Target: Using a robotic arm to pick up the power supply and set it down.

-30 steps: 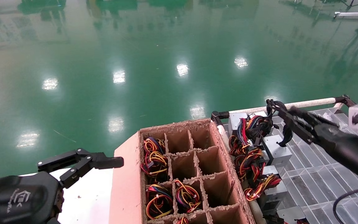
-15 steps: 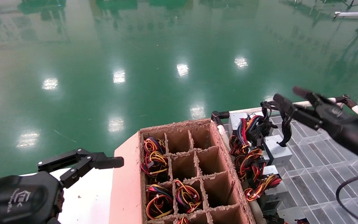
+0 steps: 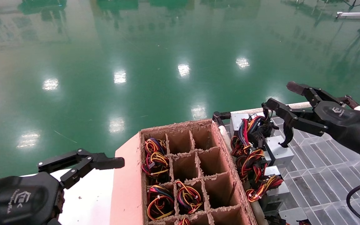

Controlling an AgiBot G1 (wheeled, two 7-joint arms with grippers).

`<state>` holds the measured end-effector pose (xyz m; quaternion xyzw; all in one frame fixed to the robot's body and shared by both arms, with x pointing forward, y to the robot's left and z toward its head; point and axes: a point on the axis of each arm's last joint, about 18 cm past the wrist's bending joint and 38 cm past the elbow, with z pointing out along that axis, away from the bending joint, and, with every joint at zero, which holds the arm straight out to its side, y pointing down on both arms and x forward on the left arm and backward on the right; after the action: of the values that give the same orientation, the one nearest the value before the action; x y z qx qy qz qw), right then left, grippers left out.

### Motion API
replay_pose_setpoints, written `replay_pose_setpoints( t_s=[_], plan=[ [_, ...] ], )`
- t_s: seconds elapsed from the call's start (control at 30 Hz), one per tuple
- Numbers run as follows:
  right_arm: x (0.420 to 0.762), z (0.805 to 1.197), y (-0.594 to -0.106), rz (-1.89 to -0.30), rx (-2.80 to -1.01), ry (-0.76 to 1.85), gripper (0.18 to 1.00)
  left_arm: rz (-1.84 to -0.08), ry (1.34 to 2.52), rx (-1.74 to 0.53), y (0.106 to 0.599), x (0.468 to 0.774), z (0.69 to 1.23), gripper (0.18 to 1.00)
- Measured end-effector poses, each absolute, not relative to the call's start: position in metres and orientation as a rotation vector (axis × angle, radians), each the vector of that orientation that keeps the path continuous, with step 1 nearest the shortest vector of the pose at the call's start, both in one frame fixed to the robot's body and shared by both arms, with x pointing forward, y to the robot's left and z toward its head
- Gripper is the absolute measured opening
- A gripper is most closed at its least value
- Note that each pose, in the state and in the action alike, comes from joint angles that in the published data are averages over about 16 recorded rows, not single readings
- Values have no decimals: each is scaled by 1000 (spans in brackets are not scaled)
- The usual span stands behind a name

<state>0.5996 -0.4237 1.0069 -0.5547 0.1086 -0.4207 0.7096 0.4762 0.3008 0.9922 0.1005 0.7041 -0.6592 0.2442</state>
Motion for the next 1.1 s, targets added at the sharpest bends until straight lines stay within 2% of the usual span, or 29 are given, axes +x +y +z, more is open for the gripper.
replay_pose_setpoints(
  t_s=[0.27, 1.1],
  plan=[
    [580, 1014, -405, -891, -1291, 145, 997, -1800, 1923, 274, 301, 476, 992, 1001],
    [507, 1005, -329, -664, -1511, -138, 1000, -1800, 1923, 274, 301, 476, 992, 1001]
  ],
)
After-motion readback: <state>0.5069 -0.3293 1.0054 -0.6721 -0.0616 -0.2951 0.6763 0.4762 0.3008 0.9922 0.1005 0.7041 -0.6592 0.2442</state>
